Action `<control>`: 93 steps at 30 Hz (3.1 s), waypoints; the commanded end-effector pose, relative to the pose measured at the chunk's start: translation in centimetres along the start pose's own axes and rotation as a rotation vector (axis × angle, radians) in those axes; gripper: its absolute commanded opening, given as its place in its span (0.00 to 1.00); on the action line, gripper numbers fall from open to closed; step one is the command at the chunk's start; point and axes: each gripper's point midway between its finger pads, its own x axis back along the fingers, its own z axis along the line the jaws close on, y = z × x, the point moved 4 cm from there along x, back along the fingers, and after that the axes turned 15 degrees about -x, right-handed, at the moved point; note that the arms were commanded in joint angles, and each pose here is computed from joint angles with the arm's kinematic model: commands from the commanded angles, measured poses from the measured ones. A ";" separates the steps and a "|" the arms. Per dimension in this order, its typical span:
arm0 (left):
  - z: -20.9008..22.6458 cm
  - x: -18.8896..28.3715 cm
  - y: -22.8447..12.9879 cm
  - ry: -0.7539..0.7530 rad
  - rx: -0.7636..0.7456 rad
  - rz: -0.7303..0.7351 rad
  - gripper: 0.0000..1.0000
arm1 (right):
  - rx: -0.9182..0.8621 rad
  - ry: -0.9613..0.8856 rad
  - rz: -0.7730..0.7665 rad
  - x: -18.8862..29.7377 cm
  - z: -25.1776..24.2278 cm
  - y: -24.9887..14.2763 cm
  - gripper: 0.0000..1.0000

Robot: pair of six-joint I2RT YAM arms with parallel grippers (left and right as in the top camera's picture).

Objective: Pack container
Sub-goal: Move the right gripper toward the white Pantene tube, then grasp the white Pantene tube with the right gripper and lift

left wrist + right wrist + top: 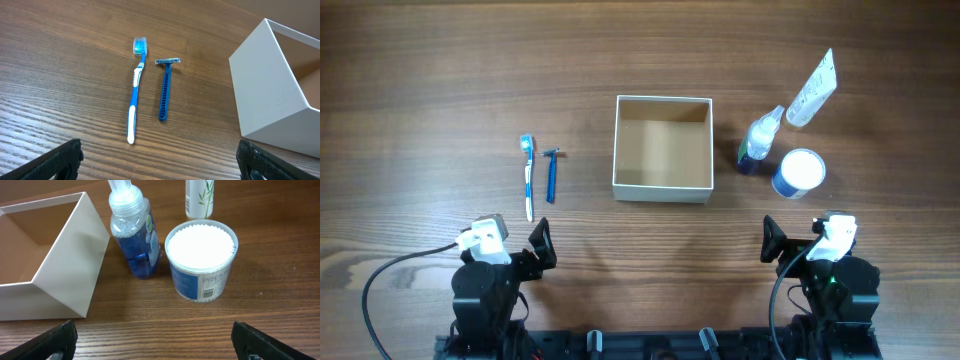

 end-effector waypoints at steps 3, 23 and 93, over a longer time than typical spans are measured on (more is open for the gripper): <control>-0.1 -0.1 -0.2 -0.003 0.010 -0.002 1.00 | -0.010 0.017 0.002 0.0 0.2 -0.1 1.00; -0.1 -0.1 -0.2 -0.003 0.010 -0.002 1.00 | -0.200 0.450 -0.340 5.1 8.3 11.4 1.00; -0.1 -0.1 -0.2 -0.003 0.010 -0.002 1.00 | 0.045 0.072 0.093 -0.5 17.6 28.5 0.04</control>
